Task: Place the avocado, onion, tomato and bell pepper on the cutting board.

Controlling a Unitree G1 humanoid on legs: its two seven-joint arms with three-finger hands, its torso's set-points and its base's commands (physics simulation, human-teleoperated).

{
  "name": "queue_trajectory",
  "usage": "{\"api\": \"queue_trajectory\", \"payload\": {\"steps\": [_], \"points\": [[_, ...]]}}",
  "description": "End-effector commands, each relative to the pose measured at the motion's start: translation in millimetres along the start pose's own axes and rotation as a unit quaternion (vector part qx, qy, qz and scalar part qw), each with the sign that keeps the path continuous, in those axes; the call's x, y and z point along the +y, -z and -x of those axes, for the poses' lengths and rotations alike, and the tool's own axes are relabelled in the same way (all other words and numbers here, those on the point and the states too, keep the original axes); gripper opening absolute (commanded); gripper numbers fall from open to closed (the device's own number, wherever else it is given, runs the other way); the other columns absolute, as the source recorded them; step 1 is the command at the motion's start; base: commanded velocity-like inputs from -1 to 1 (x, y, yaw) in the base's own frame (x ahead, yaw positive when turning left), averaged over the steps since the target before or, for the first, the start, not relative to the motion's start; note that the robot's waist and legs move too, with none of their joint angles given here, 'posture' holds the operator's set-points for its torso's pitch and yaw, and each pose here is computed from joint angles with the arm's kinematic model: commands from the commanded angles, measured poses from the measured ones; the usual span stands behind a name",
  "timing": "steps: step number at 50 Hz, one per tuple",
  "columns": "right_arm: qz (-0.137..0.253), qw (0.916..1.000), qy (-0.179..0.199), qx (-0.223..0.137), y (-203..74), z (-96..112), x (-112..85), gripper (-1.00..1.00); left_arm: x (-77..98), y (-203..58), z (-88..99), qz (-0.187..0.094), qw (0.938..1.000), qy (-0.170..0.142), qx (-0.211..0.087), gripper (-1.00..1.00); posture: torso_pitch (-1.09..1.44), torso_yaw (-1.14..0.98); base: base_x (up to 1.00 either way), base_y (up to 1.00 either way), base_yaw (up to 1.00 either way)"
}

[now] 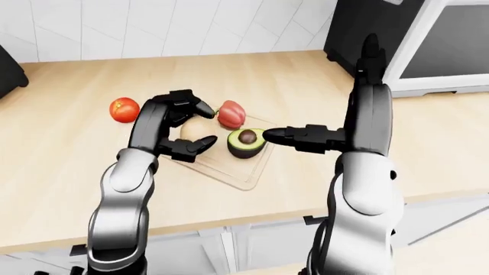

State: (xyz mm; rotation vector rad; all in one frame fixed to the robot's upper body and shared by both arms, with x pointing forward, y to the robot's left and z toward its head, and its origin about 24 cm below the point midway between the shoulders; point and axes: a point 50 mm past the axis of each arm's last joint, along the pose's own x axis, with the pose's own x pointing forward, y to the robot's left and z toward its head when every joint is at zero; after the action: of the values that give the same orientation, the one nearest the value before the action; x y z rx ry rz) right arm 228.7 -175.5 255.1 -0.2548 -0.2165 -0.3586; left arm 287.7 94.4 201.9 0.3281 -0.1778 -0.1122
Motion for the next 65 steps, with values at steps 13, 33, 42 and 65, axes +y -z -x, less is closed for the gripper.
{"api": "queue_trajectory", "payload": {"steps": [13, 33, 42, 65], "points": [[-0.003, 0.9994, 0.009, -0.033, -10, 2, -3.1, 1.0, 6.3, -16, 3.9, -0.002, 0.9989, -0.016, -0.044, -0.05, 0.0, 0.0, 0.0, 0.0, 0.0], [-0.003, 0.9995, 0.008, -0.031, -9, 1, -1.4, 1.0, 7.9, -15, 3.6, -0.002, 0.999, -0.018, -0.041, 0.61, 0.0, 0.0, 0.0, 0.0, 0.0], [-0.004, 0.9995, 0.009, -0.031, -9, 2, -3.1, 1.0, 48.1, -38, -1.4, -0.016, 0.9959, -0.068, -0.057, 0.64, 0.0, 0.0, 0.0, 0.0, 0.0], [-0.005, 0.9995, 0.011, -0.029, -6, 4, -3.9, 1.0, 154.9, 5, -68.9, -0.037, 0.9778, -0.206, -0.006, 1.0, 0.0, 0.0, 0.0, 0.0, 0.0]]}}
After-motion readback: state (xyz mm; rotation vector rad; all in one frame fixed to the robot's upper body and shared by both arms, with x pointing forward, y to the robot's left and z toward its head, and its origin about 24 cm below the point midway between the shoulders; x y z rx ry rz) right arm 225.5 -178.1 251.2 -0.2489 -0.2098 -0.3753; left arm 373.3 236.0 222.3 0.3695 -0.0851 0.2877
